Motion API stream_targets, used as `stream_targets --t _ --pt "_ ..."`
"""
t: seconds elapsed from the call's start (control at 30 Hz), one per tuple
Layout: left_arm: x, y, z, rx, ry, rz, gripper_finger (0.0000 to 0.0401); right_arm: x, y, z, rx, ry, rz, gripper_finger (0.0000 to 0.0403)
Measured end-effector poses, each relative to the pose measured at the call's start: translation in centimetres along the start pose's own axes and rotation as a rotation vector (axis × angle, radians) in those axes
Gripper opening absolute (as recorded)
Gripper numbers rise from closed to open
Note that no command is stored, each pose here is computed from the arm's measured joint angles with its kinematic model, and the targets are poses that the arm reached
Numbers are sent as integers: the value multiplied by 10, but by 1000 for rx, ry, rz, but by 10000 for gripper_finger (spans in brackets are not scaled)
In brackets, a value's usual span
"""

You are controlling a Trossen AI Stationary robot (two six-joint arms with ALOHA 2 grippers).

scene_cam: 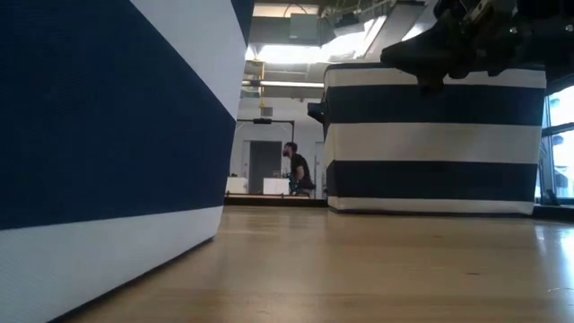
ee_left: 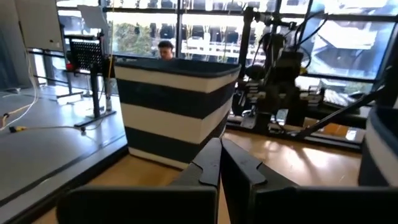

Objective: Sort clothes
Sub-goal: Return to Home Position

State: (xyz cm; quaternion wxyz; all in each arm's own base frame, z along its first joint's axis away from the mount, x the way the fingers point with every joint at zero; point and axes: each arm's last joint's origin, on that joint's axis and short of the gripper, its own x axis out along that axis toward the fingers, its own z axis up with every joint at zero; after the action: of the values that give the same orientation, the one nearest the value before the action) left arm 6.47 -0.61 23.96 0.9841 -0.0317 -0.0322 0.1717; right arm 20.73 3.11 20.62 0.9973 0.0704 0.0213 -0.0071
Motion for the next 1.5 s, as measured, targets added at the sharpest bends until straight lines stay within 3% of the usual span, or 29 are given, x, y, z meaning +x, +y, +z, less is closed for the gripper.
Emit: stream_targets --t 0.3,0.5,0.67,0.87,1.17,1.37,1.5 --pt "9 -4 -20 -19 5 -91 0 -1 6 1 -50 8 185 35" --pt "18 -7 -46 -17 40 -185 0 -1 7 -1 -74 13 226 35" --pt "22 -9 -63 -12 76 -286 0 -12 4 -21 -66 51 304 35" --pt "23 -7 -67 18 83 -270 0 -46 -20 -55 22 29 235 35" --pt "23 -7 -67 54 80 -254 0 -58 -38 -49 41 49 155 35" --pt "23 -6 -68 114 79 -240 0 -70 -44 -39 31 -8 137 35" --pt "23 -6 -68 91 82 -239 0 -78 -45 -33 21 -56 89 35"
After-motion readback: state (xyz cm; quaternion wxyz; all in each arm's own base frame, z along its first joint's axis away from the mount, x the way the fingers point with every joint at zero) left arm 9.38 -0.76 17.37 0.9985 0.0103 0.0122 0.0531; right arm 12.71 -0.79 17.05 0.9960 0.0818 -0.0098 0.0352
